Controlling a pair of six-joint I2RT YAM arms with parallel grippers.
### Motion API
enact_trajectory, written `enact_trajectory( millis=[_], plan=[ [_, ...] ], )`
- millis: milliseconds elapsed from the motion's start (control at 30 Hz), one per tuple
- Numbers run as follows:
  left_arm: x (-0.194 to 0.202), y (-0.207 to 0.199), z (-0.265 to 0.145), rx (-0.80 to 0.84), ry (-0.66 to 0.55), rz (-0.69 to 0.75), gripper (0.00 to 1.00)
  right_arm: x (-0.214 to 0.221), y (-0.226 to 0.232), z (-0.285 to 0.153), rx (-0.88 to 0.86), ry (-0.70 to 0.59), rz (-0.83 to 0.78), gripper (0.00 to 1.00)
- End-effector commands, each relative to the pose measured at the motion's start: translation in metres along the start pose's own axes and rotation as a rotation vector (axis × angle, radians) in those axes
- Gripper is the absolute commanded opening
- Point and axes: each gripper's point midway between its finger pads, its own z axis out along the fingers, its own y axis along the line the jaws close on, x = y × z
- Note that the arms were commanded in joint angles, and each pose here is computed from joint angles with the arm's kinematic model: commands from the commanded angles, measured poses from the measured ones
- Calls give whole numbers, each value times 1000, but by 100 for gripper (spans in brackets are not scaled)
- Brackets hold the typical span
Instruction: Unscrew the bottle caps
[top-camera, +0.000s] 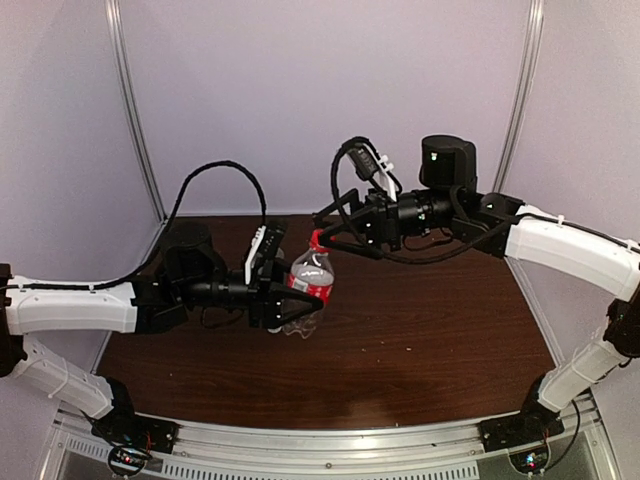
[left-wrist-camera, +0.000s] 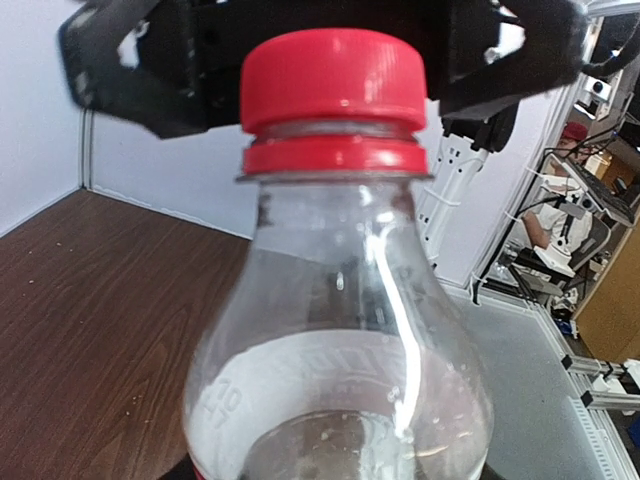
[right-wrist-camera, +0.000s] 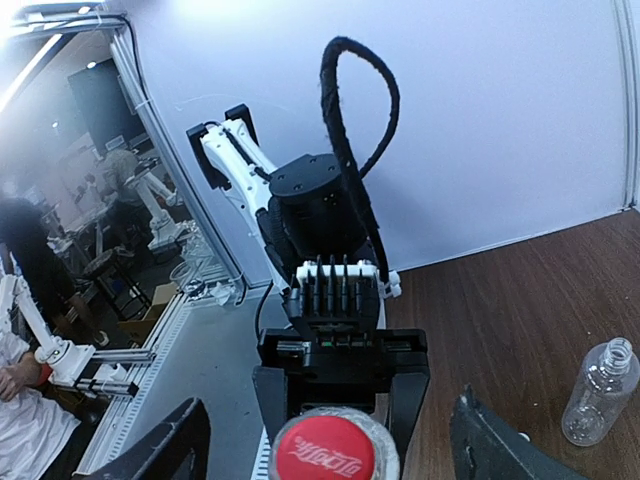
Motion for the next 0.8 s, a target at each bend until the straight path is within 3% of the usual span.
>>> enact_trajectory(
  millis=[0, 300, 567, 767],
  plan=[
    [-26, 9, -1, -88, -61, 61, 44, -20, -2, -19, 143, -67, 31, 85],
    [-24, 40, -4, -265, -53, 36, 43, -33, -45, -41, 487, -176, 203, 87],
    [-25, 52, -8, -334, -50, 32, 43, -24, -57, -20, 531, -160, 259, 87],
    [-25, 53, -11, -354, -51, 35, 43, -13, -62, -8, 523, -131, 283, 77]
  ],
)
